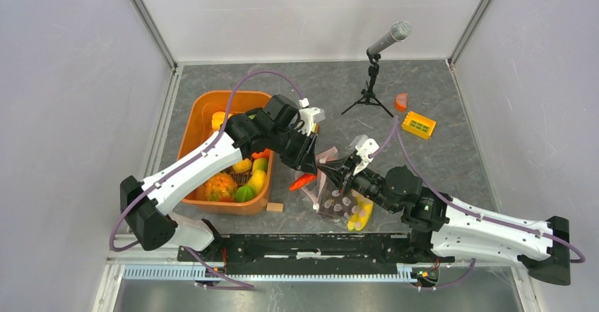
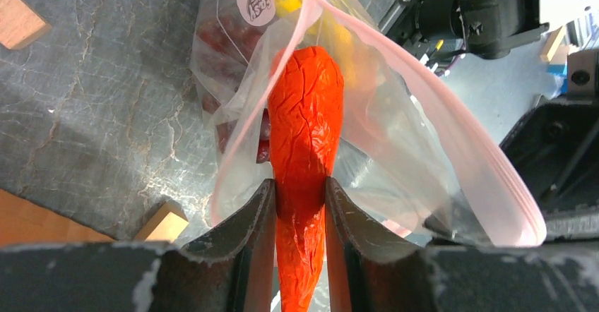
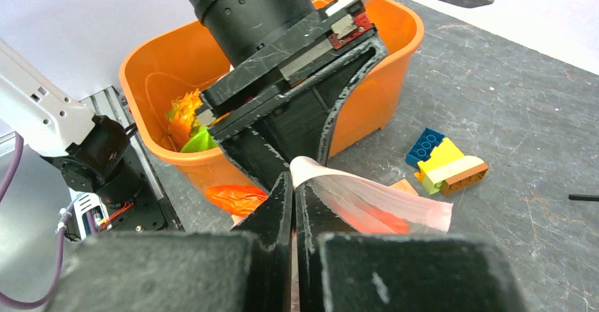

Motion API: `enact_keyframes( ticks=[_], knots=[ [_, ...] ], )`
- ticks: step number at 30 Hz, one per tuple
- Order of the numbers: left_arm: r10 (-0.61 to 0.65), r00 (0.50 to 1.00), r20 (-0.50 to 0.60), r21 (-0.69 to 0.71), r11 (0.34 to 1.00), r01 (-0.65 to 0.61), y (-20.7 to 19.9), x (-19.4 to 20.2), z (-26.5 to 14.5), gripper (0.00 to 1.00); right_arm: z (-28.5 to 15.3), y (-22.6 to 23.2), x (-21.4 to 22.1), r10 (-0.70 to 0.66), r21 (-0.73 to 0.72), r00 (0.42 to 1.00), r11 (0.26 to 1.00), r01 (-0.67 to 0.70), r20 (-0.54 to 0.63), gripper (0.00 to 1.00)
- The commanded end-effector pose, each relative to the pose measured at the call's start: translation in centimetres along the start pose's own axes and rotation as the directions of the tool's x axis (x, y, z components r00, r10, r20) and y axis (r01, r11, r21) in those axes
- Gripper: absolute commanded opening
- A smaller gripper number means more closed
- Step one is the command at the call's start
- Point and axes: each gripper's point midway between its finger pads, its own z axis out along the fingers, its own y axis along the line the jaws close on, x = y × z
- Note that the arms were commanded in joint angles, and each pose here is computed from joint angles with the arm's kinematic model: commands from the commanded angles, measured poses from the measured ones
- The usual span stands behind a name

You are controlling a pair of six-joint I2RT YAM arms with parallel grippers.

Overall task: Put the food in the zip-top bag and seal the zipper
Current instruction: Place the fake vegetable in the zipper food storage bag.

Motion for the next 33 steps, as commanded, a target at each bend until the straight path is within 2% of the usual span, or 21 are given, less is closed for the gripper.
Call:
enact_keyframes(
  ticks=[1, 8, 13, 16, 21, 26, 33],
  knots=[
    [0.128, 0.992, -0.021, 0.038, 0.991, -0.127, -1.4, 0.7, -2.3, 0.16, 0.1, -0.1, -2.6, 0.012, 0.010, 0.996, 1.000, -0.013, 0.092, 0.01],
    [0.151, 0.987, -0.049, -0.036, 0.988, -0.152, -0.3, 1.7, -3.6, 0.14, 0.4, 0.0, -2.5, 0.012, 0.011, 0.996, 1.000, -0.013, 0.088, 0.01],
    [0.187, 0.982, 0.008, 0.083, 0.979, -0.187, -2.5, 1.1, -3.7, 0.14, 0.5, 0.2, -2.5, 0.014, -0.002, 0.996, 1.000, -0.014, 0.090, 0.01],
    [0.188, 0.982, -0.012, 0.111, 0.976, -0.186, -2.7, 0.7, -2.7, 0.14, 0.7, 0.6, -2.4, 0.014, -0.019, 0.996, 1.000, -0.013, 0.083, 0.01],
    [0.194, 0.980, -0.047, 0.115, 0.976, -0.187, -2.4, 0.0, -1.1, 0.14, 0.7, 0.7, -2.3, 0.010, -0.028, 0.997, 1.000, -0.008, 0.079, 0.00],
    [0.174, 0.985, 0.022, 0.123, 0.977, -0.175, -2.9, -2.2, -0.2, 0.15, 0.4, 0.8, -2.6, 0.007, -0.038, 0.995, 0.999, -0.004, 0.096, 0.00],
    [0.059, 0.995, 0.075, -0.023, 0.998, -0.058, -0.3, -4.1, 1.6, 0.18, -0.2, 0.8, -3.2, 0.017, -0.045, 0.990, 0.999, -0.011, 0.137, 0.00]
  ],
)
